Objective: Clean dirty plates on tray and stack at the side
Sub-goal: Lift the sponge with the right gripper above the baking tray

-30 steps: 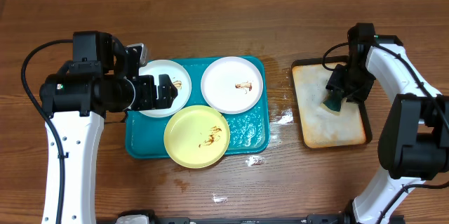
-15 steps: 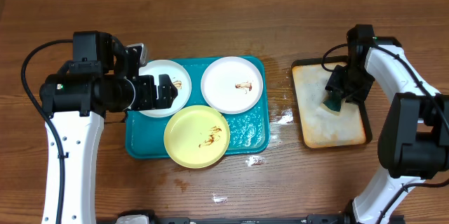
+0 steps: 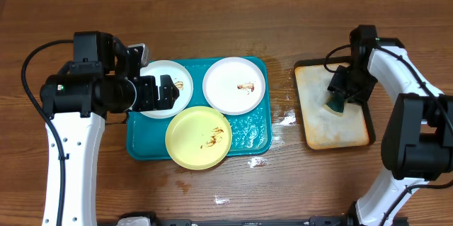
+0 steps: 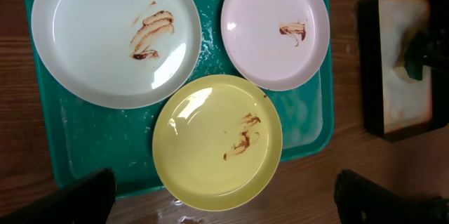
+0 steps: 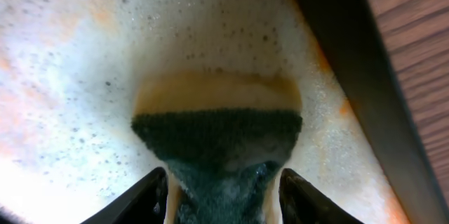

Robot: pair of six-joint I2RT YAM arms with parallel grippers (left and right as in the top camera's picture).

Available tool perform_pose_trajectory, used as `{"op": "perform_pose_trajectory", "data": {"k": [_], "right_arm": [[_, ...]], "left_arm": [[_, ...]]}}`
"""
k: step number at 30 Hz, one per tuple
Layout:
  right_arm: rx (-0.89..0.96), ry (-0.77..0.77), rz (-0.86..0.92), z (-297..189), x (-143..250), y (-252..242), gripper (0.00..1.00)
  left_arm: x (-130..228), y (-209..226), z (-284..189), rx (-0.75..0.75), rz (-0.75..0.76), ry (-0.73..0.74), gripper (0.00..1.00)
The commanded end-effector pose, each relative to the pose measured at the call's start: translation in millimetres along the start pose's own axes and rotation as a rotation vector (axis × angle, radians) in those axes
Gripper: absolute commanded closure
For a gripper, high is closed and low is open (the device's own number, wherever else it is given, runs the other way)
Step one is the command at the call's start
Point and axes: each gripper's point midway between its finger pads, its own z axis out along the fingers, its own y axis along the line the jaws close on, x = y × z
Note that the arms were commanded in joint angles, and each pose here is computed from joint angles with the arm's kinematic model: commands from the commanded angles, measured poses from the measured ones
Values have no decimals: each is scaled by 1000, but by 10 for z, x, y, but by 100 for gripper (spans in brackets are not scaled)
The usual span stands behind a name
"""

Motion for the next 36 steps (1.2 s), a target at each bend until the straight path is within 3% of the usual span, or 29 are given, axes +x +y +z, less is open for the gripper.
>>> {"op": "perform_pose_trajectory", "data": {"k": [1, 15, 20, 26, 36], "right_arm": [[-3, 28, -5, 101, 84, 29, 47], [-6, 30, -7, 104, 90, 35, 49], [-6, 28, -7, 100, 84, 36, 58], [-8, 18, -7, 40, 39, 55, 96], [-5, 2, -8, -88, -33, 78, 96]], "left_arm": [[-51, -22, -29, -3, 20, -16, 0], [-57, -23, -29, -3, 21, -18, 0], [-57, -23, -29, -3, 21, -18, 0], [-57, -23, -29, -3, 21, -18, 0], [-59, -23, -29, -3, 21, -19, 0]]}}
